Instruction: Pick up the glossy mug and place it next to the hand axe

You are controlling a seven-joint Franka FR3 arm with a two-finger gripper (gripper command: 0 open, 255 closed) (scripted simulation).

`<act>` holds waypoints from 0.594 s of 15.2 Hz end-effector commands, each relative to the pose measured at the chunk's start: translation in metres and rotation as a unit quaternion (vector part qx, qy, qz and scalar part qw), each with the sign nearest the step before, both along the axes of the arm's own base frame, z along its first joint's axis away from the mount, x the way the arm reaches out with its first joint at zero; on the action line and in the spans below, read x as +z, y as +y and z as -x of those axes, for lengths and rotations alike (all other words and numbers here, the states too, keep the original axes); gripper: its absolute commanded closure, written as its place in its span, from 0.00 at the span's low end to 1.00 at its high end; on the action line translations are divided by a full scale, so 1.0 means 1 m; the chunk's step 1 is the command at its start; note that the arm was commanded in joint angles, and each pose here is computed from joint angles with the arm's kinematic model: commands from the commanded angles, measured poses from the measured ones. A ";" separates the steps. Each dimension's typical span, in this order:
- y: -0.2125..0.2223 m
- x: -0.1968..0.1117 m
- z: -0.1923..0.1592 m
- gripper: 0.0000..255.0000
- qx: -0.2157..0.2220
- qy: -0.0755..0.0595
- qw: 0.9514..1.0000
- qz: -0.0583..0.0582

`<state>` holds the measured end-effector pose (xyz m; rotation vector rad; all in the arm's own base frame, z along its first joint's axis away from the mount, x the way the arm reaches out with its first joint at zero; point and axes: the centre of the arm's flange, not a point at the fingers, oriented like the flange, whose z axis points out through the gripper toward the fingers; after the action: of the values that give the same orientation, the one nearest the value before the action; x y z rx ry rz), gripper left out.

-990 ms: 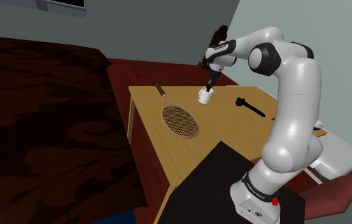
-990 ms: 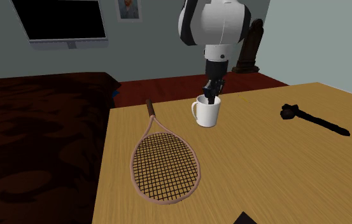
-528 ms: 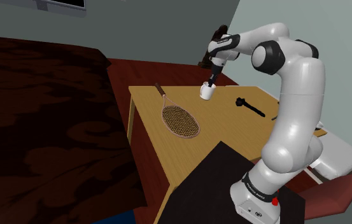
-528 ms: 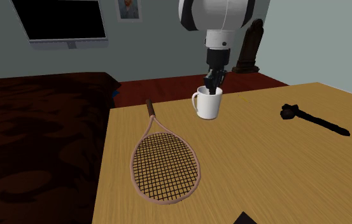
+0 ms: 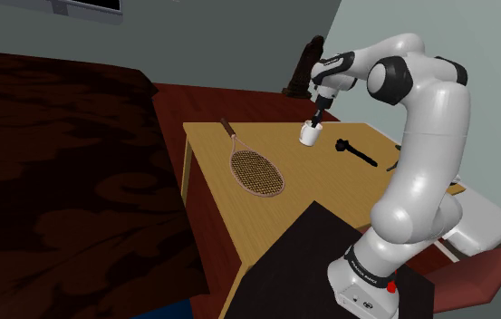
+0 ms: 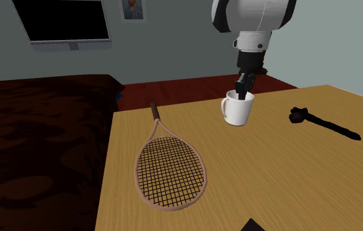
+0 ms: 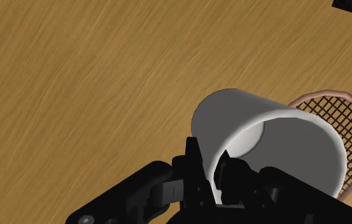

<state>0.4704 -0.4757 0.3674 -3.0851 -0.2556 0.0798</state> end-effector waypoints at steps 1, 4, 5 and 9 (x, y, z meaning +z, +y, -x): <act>-0.019 -0.001 0.018 1.00 0.001 0.000 1.000 0.000; -0.045 -0.005 0.048 1.00 0.001 0.000 1.000 0.000; -0.054 -0.006 0.058 1.00 0.001 0.000 1.000 0.000; -0.088 -0.012 0.098 1.00 0.001 0.000 1.000 0.000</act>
<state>0.3806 -0.5538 0.3549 -3.0853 -0.2547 0.0795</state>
